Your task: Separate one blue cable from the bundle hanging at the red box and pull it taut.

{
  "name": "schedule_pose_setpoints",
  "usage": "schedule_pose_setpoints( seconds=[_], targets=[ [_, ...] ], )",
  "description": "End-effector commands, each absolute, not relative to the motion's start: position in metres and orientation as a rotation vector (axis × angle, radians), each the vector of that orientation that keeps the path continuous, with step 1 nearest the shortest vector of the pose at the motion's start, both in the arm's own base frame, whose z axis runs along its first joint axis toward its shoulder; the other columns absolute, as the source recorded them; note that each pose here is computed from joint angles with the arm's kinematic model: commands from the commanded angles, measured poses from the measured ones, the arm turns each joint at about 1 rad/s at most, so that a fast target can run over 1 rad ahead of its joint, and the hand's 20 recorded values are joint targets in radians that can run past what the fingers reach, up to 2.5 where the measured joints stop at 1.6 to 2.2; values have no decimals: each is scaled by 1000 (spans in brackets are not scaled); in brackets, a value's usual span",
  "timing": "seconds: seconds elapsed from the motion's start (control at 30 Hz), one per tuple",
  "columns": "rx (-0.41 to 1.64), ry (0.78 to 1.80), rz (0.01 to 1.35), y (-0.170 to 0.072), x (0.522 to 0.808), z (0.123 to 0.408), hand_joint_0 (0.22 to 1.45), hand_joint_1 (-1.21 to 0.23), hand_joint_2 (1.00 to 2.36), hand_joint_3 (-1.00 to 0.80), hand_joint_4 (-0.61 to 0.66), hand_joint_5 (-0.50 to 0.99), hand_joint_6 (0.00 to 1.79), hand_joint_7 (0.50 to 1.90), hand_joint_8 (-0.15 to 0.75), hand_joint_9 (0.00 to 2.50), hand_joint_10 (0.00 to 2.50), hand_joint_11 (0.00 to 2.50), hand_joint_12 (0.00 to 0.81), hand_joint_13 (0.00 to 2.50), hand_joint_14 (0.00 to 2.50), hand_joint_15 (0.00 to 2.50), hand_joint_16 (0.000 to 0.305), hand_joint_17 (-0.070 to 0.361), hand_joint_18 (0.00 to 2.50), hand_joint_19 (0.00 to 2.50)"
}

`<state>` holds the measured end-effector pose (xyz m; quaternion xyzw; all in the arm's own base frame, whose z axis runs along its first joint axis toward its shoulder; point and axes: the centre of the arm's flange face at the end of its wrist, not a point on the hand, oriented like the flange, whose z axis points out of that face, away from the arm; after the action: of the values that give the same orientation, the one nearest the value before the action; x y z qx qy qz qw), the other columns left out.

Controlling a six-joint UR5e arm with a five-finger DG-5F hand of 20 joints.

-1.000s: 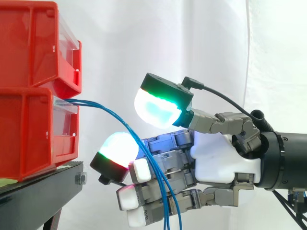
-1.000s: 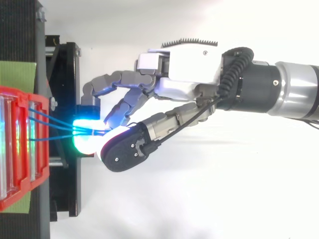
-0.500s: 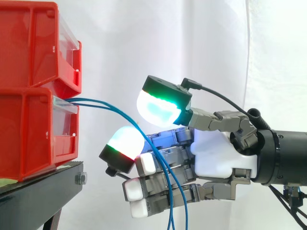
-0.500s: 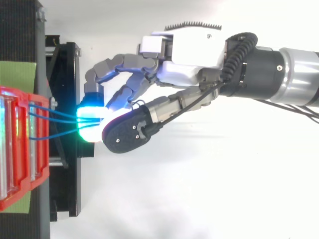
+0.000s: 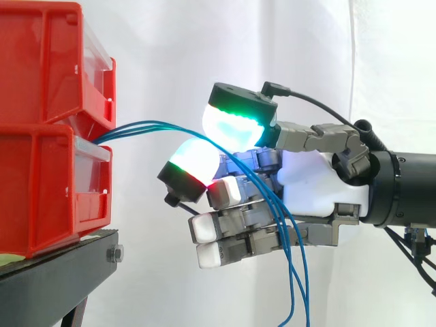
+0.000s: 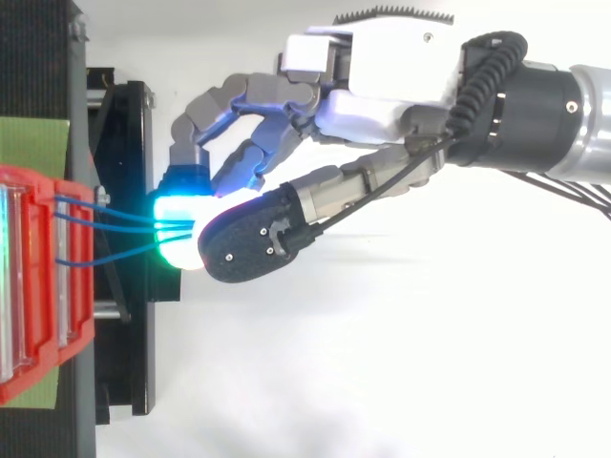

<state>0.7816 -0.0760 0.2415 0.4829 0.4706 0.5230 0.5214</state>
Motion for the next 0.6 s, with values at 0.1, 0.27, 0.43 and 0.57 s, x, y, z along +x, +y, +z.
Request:
schedule_pose_setpoints(
  seconds=[0.1, 0.27, 0.43, 0.57],
  targets=[
    [1153, 1132, 1250, -76, 781, 243, 721, -791, 1020, -246, 78, -225, 960, 995, 378, 1004, 15, 961, 355, 900, 20, 525, 41, 91, 659, 431],
    [1150, 1133, 1253, -74, 781, 243, 803, -859, 1005, -443, 82, -213, 969, 1043, 369, 1051, 15, 1036, 349, 939, 19, 554, 40, 90, 688, 455],
    [1150, 1131, 1252, -75, 781, 244, 788, -904, 1000, -500, 115, -199, 963, 1026, 364, 1074, 18, 1058, 346, 956, 19, 564, 40, 90, 734, 434],
    [1151, 1134, 1252, -74, 781, 242, 652, -936, 1000, -500, 119, -194, 959, 1000, 362, 1099, 17, 1073, 344, 960, 20, 575, 40, 89, 739, 458]
  ],
)
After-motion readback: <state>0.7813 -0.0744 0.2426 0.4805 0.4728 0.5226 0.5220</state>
